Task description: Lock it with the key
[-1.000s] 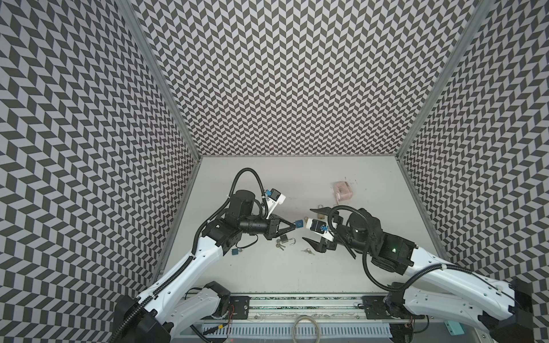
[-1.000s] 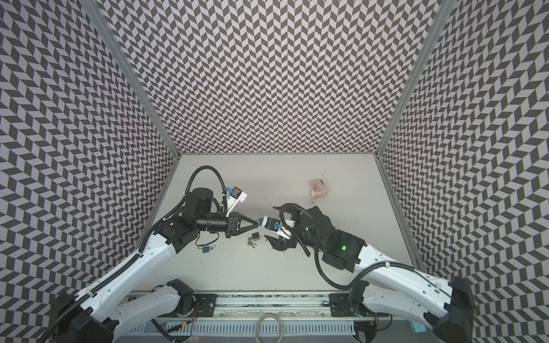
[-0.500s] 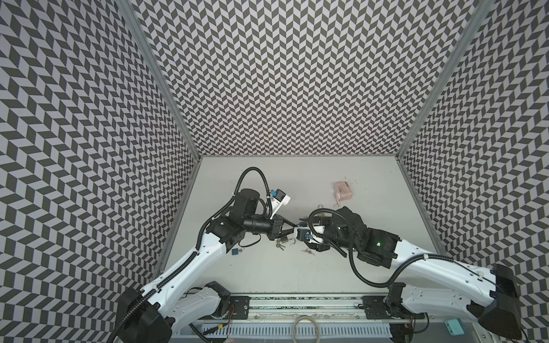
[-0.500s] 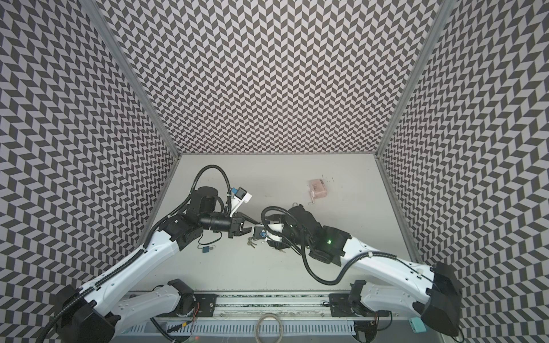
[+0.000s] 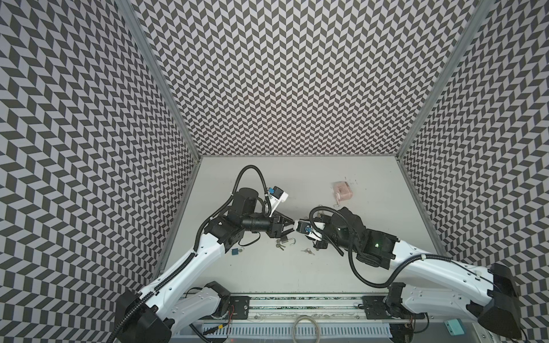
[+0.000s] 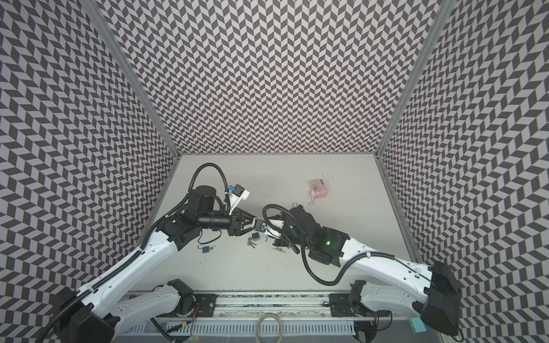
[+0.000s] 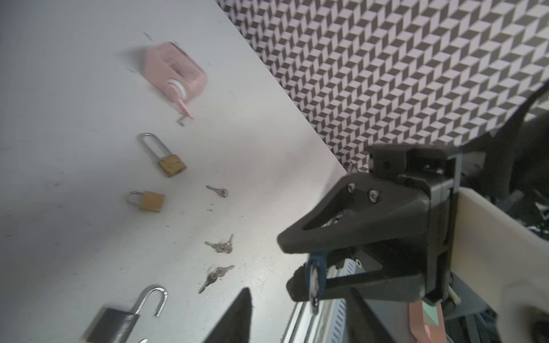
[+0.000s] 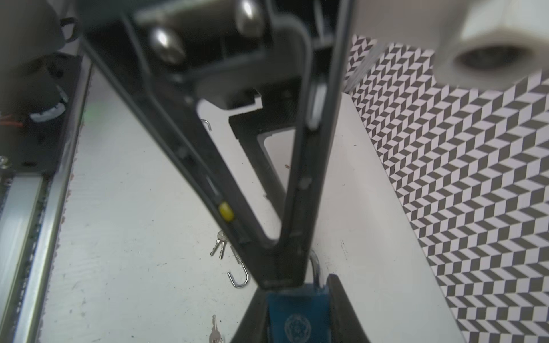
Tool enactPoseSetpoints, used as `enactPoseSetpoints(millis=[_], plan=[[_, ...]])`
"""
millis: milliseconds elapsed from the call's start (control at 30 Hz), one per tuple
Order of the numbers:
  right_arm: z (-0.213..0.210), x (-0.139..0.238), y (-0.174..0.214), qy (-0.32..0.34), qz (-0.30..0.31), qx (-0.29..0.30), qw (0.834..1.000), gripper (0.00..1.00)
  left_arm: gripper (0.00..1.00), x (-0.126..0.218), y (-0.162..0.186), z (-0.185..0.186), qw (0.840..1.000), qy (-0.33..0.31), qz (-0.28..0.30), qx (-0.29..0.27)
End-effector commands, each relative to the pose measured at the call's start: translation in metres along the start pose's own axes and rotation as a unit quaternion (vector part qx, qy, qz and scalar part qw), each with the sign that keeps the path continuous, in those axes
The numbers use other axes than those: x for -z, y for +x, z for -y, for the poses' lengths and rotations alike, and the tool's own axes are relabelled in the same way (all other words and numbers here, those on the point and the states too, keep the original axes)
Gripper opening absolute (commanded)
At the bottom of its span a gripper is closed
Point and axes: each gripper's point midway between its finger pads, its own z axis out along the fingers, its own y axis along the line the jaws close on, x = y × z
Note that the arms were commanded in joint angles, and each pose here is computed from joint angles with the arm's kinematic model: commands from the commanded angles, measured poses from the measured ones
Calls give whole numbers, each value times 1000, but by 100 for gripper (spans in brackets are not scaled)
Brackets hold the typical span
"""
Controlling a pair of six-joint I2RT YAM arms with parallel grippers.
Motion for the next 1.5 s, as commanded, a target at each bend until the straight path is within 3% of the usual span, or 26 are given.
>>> enactPoseSetpoints(millis=[0, 33, 133, 200, 400, 667, 800, 900, 1033, 1200, 1333, 1467], plan=[[7, -21, 24, 38, -2, -199, 979, 0, 89, 32, -21, -60, 984, -150, 84, 53], [1, -31, 39, 35, -22, -240, 970, 0, 98, 40, -18, -79, 973, -199, 93, 68], [-23, -58, 70, 0, -95, -312, 945, 0, 99, 56, -3, -118, 943, -307, 82, 94], [-32, -74, 92, -1, -150, -325, 934, 0, 99, 59, 7, -132, 932, -340, 72, 106], [-22, -106, 141, 42, -243, -346, 905, 0, 99, 57, 21, -140, 929, -338, 83, 128], [-8, -130, 173, 63, -288, -352, 888, 0, 99, 53, 27, -143, 930, -334, 74, 136], [-9, -137, 182, 57, -305, -351, 883, 13, 96, 45, 33, -147, 932, -331, 52, 138], [-8, -140, 184, 57, -305, -352, 883, 19, 94, 42, 35, -150, 932, -332, 42, 140], [-5, -142, 177, 50, -297, -355, 885, 38, 94, 36, 40, -154, 932, -333, 24, 141], [14, -128, 129, 36, -223, -369, 902, 54, 91, 23, 50, -157, 928, -351, -8, 129], [31, -99, 95, 48, -155, -381, 910, 56, 83, 11, 60, -159, 919, -377, -48, 109], [23, -76, 90, 36, -128, -394, 909, 55, 76, 16, 73, -173, 893, -429, -65, 116]])
